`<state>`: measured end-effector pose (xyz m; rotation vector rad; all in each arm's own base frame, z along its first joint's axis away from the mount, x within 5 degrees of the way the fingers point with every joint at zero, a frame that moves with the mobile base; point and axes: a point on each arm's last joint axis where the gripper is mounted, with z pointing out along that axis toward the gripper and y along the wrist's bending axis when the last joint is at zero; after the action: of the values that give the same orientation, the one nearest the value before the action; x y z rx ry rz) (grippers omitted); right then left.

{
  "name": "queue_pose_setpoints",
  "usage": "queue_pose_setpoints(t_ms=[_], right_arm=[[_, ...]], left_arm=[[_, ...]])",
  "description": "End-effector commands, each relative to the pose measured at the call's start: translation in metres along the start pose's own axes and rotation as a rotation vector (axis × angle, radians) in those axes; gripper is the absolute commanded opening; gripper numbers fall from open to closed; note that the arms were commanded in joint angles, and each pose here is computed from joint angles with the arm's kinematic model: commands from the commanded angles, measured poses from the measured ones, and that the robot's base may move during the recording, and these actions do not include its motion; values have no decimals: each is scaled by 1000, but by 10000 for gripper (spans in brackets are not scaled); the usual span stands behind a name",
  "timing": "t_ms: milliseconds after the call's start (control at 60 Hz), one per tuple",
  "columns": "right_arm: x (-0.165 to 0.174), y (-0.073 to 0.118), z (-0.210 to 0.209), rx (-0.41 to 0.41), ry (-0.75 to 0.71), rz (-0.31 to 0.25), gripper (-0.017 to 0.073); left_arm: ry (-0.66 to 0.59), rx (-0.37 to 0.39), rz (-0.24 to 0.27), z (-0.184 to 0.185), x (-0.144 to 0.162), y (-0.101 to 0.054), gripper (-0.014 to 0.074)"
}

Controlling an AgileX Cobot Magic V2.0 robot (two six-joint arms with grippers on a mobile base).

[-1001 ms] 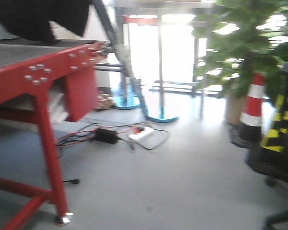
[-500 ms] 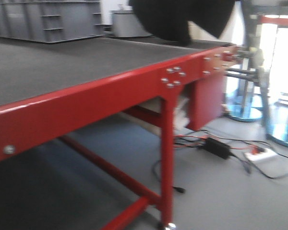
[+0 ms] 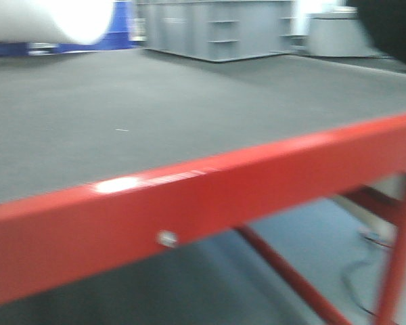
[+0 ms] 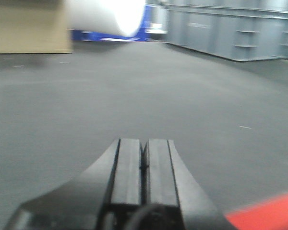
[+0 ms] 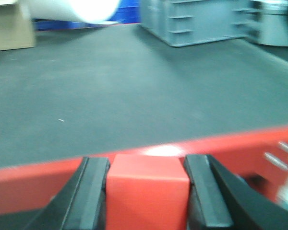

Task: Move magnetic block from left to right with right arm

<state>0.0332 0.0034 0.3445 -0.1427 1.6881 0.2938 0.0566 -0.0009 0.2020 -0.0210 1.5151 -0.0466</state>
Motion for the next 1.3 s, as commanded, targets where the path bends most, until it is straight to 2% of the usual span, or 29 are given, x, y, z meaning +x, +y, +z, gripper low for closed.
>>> queue_pose_setpoints(t_ms=[0, 1284], right_arm=[[-15, 2, -1, -10, -97, -21, 215], [-15, 2, -1, -10, -97, -21, 215]], left_arm=[[-94, 4, -4, -1, -6, 0, -116], [-94, 4, -4, -1, -6, 0, -116]])
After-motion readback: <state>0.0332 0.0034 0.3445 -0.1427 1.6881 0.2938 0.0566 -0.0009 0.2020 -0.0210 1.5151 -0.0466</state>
